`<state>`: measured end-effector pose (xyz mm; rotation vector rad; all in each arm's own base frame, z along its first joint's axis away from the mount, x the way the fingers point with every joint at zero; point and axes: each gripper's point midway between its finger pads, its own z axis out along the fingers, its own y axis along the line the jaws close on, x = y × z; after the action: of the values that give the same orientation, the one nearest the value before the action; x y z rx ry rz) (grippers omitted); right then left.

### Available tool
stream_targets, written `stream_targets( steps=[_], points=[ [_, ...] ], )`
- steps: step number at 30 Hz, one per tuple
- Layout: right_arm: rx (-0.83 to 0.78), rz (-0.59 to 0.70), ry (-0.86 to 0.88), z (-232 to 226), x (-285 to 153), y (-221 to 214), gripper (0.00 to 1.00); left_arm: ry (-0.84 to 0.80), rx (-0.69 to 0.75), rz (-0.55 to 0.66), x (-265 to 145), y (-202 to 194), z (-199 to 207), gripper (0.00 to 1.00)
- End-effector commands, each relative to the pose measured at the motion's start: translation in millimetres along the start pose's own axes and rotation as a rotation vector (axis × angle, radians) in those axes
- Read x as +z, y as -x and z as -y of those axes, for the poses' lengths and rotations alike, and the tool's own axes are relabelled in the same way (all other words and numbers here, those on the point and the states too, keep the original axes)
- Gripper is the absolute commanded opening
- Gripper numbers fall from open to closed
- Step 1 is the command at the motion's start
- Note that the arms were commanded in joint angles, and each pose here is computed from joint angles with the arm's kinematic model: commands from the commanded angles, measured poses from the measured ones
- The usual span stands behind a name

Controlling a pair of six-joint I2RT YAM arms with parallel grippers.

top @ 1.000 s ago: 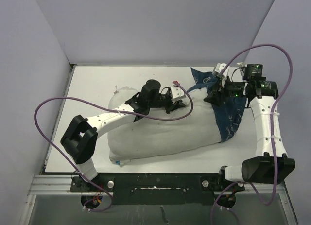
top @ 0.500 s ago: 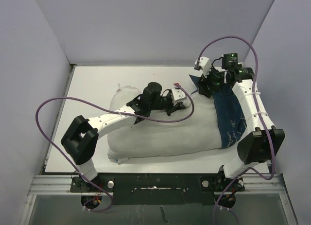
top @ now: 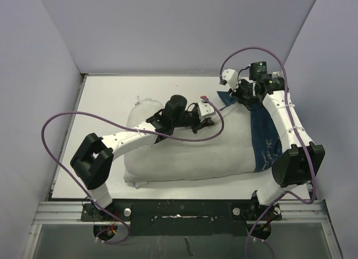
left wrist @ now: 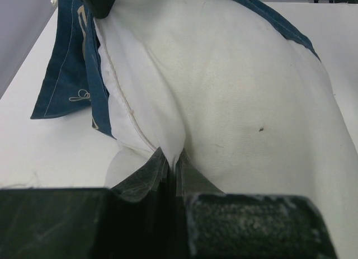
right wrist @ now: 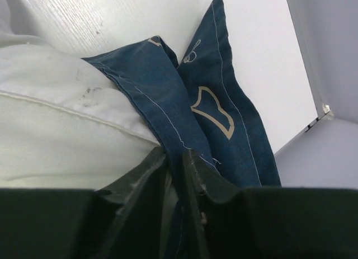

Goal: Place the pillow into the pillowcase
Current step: Stuff the pillow into the pillowcase.

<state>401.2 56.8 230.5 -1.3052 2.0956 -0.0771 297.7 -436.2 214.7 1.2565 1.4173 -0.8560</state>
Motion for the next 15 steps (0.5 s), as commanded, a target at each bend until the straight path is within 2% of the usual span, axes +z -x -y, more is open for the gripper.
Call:
stream_targets(
  steps=[1, 4, 8, 10, 15],
  points=[
    [-0.062, -0.023, -0.144, 36, -5, 11, 0.14, -0.032, 0.034, 0.081, -9, 41, 11, 0.00],
    [-0.068, -0.030, -0.140, 40, 0, 14, 0.00, -0.025, 0.039, 0.082, -11, 42, 10, 0.00],
    [-0.046, 0.029, -0.091, 32, -1, 30, 0.00, -0.014, 0.038, 0.083, -12, 41, 9, 0.00],
    [0.010, 0.127, -0.020, 19, -7, 54, 0.00, -0.009, 0.040, 0.089, -13, 43, 7, 0.00],
    [0.135, 0.497, 0.287, -35, -45, 151, 0.00, -0.005, 0.035, 0.150, -16, 59, -11, 0.00]
  ],
)
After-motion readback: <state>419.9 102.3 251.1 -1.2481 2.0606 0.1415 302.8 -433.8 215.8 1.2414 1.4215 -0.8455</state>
